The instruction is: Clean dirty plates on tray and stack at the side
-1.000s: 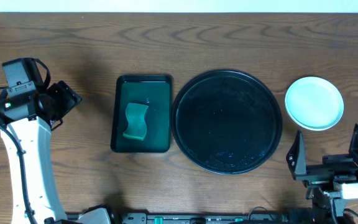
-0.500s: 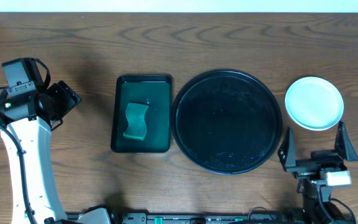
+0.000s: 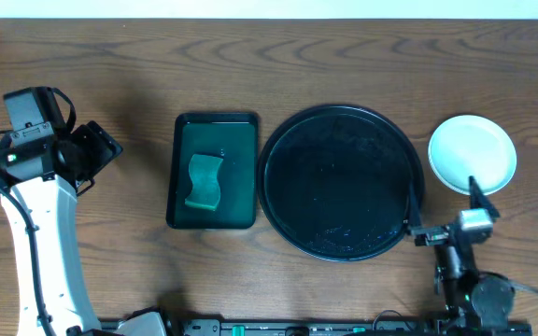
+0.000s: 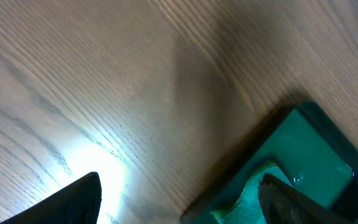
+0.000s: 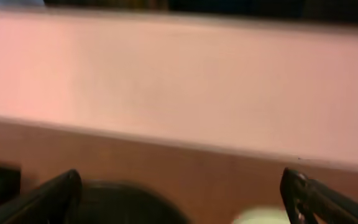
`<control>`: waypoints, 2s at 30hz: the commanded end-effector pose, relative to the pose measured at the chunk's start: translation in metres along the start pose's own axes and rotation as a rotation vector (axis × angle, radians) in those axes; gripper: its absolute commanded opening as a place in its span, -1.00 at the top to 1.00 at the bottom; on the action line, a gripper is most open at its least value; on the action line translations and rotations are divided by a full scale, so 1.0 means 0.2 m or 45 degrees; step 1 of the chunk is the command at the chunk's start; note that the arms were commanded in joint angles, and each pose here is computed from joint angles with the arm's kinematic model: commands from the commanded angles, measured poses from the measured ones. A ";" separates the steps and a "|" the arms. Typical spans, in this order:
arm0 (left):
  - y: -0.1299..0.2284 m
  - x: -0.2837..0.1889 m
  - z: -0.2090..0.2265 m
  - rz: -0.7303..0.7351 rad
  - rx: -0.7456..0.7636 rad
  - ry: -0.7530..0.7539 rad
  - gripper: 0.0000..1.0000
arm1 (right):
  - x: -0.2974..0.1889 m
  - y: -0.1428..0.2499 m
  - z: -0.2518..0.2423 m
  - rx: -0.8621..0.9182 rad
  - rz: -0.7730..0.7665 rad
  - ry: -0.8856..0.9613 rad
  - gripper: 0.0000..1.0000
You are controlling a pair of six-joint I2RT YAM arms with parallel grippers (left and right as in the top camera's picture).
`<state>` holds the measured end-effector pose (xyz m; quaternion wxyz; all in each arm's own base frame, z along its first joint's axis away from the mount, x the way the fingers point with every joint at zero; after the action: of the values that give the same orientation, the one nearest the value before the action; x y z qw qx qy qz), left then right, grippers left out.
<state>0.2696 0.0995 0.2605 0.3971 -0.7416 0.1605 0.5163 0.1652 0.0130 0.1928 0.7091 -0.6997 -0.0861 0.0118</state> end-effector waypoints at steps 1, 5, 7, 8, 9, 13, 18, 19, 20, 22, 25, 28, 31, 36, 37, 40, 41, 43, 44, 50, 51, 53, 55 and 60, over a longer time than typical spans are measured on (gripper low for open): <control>-0.02 -0.03 0.01 -0.027 -0.013 -0.005 -0.62 | -0.01 0.09 -0.02 0.035 0.126 0.060 -0.98; -0.02 -0.03 0.01 -0.027 -0.013 -0.005 -0.62 | -0.01 0.15 -0.03 0.040 0.223 0.100 -0.99; -0.02 -0.03 0.01 -0.027 -0.014 -0.005 -0.62 | -0.02 0.15 -0.04 0.039 0.224 0.119 -0.98; -0.02 -0.03 0.01 -0.027 -0.014 -0.005 -0.62 | -0.02 0.15 -0.04 0.039 0.224 0.127 -0.99; -0.02 -0.03 0.01 -0.027 -0.013 -0.005 -0.62 | -0.02 0.15 -0.04 0.039 0.225 0.127 -0.98; -0.02 -0.03 0.01 -0.027 -0.013 -0.005 -0.62 | -0.02 0.15 -0.04 0.040 0.224 0.120 -0.98; -0.02 -0.03 0.01 -0.027 -0.013 -0.005 -0.62 | -0.02 0.15 -0.04 0.040 0.223 0.120 -0.98; -0.02 -0.03 0.01 -0.027 -0.013 -0.005 -0.62 | -0.02 0.15 -0.04 0.040 0.223 0.120 -0.98; -0.02 -0.03 0.01 -0.027 -0.013 -0.005 -0.62 | -0.02 0.15 -0.04 0.040 0.223 0.120 -0.98; -0.02 -0.03 0.01 -0.027 -0.013 -0.005 -0.62 | -0.02 0.15 -0.04 0.040 0.224 0.121 -0.99; -0.02 -0.03 0.01 -0.027 -0.013 -0.005 -0.62 | -0.02 0.15 -0.04 0.040 0.224 0.121 -0.99; -0.02 -0.03 0.01 -0.027 -0.013 -0.005 -0.62 | -0.02 0.15 -0.04 0.040 0.224 0.121 -0.99; -0.02 -0.03 0.01 -0.027 -0.013 -0.005 -0.62 | -0.02 0.15 -0.04 0.040 0.224 0.121 -0.98; -0.02 -0.03 0.01 -0.027 -0.013 -0.005 -0.62 | -0.02 0.15 -0.04 0.040 0.224 0.121 -0.98; -0.02 -0.03 0.01 -0.027 -0.014 -0.005 -0.62 | -0.02 0.15 -0.04 0.040 0.224 0.121 -0.99; -0.02 -0.03 0.01 -0.027 -0.014 -0.005 -0.62 | -0.02 0.15 -0.04 0.040 0.224 0.121 -0.98; -0.02 -0.03 0.01 -0.027 -0.014 -0.005 -0.62 | -0.02 0.15 -0.04 0.040 0.224 0.121 -0.98; -0.02 -0.03 0.01 -0.027 -0.013 -0.005 -0.62 | -0.02 0.15 -0.04 0.040 0.224 0.121 -0.98; -0.02 -0.03 0.01 -0.027 -0.013 -0.005 -0.62 | -0.02 0.15 -0.04 0.040 0.224 0.121 -0.98; -0.02 -0.03 0.01 -0.027 -0.013 -0.005 -0.62 | -0.02 0.15 -0.04 0.040 0.224 0.121 -0.99; -0.02 -0.03 0.01 -0.027 -0.013 -0.005 -0.62 | -0.02 0.15 -0.04 0.040 0.224 0.121 -0.99; -0.02 -0.03 0.01 -0.027 -0.013 -0.005 -0.62 | -0.02 0.15 -0.04 0.040 0.224 0.121 -0.99; -0.02 -0.03 0.01 -0.027 -0.013 -0.005 -0.62 | -0.02 0.15 -0.04 0.040 0.224 0.121 -0.98; -0.02 -0.02 0.00 -0.023 -0.013 -0.007 -0.62 | -0.02 0.15 -0.04 0.040 0.224 0.121 -0.98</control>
<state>0.2697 0.0995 0.2606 0.3972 -0.7417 0.1604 0.5161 0.1666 0.0053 0.1634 0.7148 -0.6979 0.0072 0.0441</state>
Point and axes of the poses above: each gripper's point midway between its finger pads, its own x axis out along the fingers, its own z axis along the line the jaws close on, y = z × x, the point moved 8 cm from there along -x, back along the fingers, and after that the axes turned 3 degrees about x, right-handed, at the moved point
